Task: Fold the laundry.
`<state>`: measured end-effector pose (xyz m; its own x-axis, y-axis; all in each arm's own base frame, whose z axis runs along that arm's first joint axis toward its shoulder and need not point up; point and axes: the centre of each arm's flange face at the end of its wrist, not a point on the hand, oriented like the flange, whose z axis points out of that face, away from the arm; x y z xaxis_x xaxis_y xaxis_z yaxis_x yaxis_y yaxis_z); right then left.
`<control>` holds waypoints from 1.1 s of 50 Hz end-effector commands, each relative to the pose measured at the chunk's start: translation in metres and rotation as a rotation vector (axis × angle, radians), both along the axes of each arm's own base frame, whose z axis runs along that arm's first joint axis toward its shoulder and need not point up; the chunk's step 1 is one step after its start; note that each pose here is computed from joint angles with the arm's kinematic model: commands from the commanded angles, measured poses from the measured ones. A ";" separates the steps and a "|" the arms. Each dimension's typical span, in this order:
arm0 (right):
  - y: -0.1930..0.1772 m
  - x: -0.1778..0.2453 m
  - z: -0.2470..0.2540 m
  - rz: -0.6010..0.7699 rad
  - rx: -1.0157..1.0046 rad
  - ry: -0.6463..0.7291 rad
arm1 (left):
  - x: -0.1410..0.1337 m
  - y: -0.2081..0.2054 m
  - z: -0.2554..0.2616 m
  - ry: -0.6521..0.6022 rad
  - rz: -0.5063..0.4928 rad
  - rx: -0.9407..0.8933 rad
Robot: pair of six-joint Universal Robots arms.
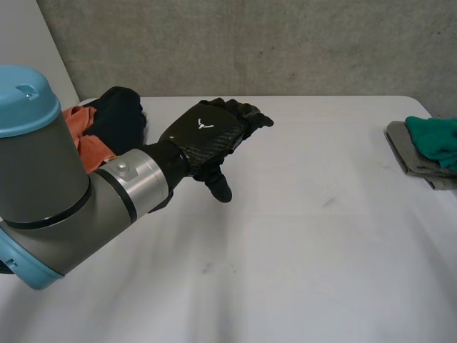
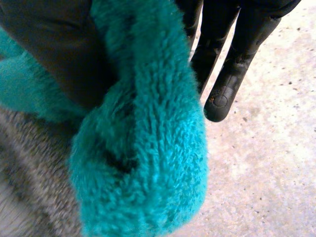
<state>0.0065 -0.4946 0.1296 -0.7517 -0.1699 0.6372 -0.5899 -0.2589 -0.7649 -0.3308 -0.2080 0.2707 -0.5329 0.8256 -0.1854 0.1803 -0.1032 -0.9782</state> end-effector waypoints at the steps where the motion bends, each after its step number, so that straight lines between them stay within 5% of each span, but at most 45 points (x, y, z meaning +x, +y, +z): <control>1: 0.006 -0.002 0.023 -0.042 0.044 -0.125 | 0.000 0.000 0.000 0.001 -0.001 -0.001; 14: 0.027 -0.016 0.040 -0.117 0.199 -0.269 | 0.000 0.002 0.001 0.002 -0.004 0.000; 22: 0.042 -0.058 0.061 -0.277 0.243 -0.299 | 0.001 0.002 0.006 0.008 -0.001 -0.010; 34: 0.052 -0.100 0.173 -0.623 -0.142 -0.142 | 0.002 -0.002 0.011 0.040 0.010 0.002; 38: 0.050 -0.047 0.205 -0.490 -0.294 -0.140 | 0.005 -0.008 0.015 0.053 0.036 -0.012; 44: 0.089 0.080 0.245 -0.116 -0.401 -0.209 | 0.021 -0.025 0.034 0.104 0.157 -0.073; 55: 0.189 0.239 0.173 0.421 -0.102 -0.227 | 0.086 -0.100 0.062 0.228 0.539 -0.246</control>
